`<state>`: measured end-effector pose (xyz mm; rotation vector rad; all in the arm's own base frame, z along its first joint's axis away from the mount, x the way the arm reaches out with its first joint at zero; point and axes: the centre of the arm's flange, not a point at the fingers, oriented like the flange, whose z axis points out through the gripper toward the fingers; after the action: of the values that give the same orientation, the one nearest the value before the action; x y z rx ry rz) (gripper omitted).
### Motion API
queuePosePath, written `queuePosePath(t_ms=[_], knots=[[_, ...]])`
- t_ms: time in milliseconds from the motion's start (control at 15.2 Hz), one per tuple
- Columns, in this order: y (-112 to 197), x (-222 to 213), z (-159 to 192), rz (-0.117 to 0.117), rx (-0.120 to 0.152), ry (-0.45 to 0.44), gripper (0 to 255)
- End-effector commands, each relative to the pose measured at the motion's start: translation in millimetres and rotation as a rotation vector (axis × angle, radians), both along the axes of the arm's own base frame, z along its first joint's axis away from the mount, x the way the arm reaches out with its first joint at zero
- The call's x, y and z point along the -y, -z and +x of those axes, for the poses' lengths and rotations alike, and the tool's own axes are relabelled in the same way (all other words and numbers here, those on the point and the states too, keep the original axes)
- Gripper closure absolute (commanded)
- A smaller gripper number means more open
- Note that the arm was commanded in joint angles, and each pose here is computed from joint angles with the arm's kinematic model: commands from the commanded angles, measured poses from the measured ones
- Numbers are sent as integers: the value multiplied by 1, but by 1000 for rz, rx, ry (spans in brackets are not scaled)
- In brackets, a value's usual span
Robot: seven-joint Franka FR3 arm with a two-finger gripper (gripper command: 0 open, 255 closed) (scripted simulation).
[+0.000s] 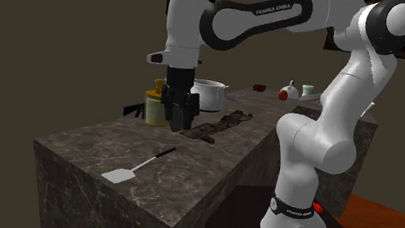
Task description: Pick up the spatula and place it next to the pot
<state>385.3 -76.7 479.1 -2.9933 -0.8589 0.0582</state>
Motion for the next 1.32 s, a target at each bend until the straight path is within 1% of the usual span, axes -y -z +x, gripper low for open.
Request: queuePosePath(t_ms=[0,528,594,1056,1254], knots=[[21,8,13,-11,0,-64,0],[99,32,76,-52,-5,-302,0],[101,32,78,-53,-5,-307,0],[141,34,76,-53,-5,-307,0],[141,34,76,-53,-5,-307,0]])
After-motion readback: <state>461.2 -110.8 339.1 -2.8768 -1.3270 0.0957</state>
